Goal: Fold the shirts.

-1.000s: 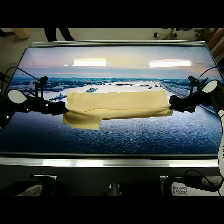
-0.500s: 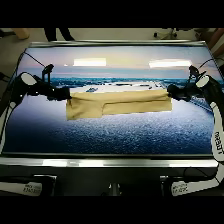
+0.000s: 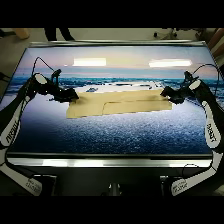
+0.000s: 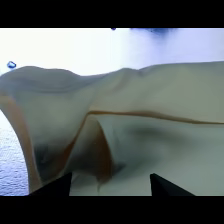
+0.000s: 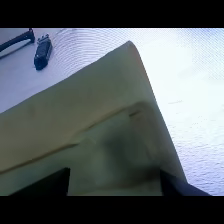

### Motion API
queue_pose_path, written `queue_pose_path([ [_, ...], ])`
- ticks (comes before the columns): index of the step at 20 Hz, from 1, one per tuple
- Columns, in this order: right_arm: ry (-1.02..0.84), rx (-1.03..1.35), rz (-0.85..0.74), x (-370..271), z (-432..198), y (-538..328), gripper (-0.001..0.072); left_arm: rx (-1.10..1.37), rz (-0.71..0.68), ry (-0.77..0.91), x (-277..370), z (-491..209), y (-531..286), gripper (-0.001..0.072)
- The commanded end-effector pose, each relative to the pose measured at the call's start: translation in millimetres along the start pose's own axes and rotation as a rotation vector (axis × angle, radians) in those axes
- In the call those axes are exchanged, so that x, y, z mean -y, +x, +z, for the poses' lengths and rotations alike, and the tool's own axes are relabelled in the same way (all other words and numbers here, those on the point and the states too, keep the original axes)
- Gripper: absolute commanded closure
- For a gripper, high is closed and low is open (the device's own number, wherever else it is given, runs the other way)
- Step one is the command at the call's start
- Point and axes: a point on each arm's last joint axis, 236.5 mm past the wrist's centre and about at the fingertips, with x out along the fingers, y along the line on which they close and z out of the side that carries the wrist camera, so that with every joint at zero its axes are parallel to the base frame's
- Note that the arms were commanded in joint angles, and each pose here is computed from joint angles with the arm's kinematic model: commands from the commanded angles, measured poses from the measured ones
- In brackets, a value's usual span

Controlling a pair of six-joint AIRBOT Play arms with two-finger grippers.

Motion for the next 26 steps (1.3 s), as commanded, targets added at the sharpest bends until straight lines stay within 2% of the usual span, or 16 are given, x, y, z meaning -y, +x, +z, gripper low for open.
queue_pose_path([
  [1, -0.009, 0.037, -0.017, 14.3, 16.5, -15.1, 0.0079, -0.017, -0.010, -0.016, -2.2, -3.9, -17.1, 0.0125],
  [3, 0.087, 0.016, -0.019, 29.0, 12.9, -10.5, 0.0074, 0.018, -0.017, 0.007, 9.7, 0.2, -35.7, 0.0131],
  [5, 0.141, -0.053, 0.023, 23.9, -4.4, 6.3, 0.0074, 0.052, -0.038, 0.046, 33.3, 1.6, -51.3, 0.0182],
  [7, 0.198, -0.126, 0.074, 15.7, -22.5, 21.0, 0.0078, 0.069, -0.056, 0.092, 57.4, -1.1, -60.8, 0.0182],
  [9, 0.231, -0.174, 0.117, 4.0, -34.0, 28.3, 0.0114, 0.070, -0.069, 0.140, 80.6, -7.5, -62.8, 0.0181],
  [10, 0.231, -0.190, 0.133, -4.7, -38.6, 29.9, 0.0212, 0.060, -0.074, 0.160, 90.9, -12.2, -59.1, 0.0181],
  [11, 0.229, -0.201, 0.148, -12.9, -41.5, 30.5, 0.0409, 0.053, -0.079, 0.176, 99.8, -15.6, -53.9, 0.0182],
  [12, 0.237, -0.204, 0.172, -22.1, -41.1, 27.5, 0.0697, 0.054, -0.088, 0.192, 110.8, -17.4, -46.8, 0.0190],
  [13, 0.223, -0.197, 0.225, -36.6, -37.2, 18.6, 0.0688, 0.066, -0.106, 0.200, 123.7, -17.2, -40.0, 0.0282],
  [14, 0.175, -0.173, 0.277, -51.2, -30.3, 4.2, 0.0688, 0.086, -0.134, 0.201, 139.6, -15.1, -31.8, 0.0554],
  [15, 0.130, -0.132, 0.297, -62.7, -20.2, -15.1, 0.0689, 0.114, -0.169, 0.201, 158.1, -11.9, -21.3, 0.0673],
  [19, -0.005, -0.028, 0.364, -113.2, -6.0, -113.3, 0.0691, 0.098, -0.361, 0.086, 233.5, -28.9, 45.3, 0.0677],
  [26, -0.090, -0.192, 0.428, -162.2, -85.8, -239.5, 0.0689, 0.019, -0.523, -0.090, 334.2, -106.2, 141.5, 0.0677],
])
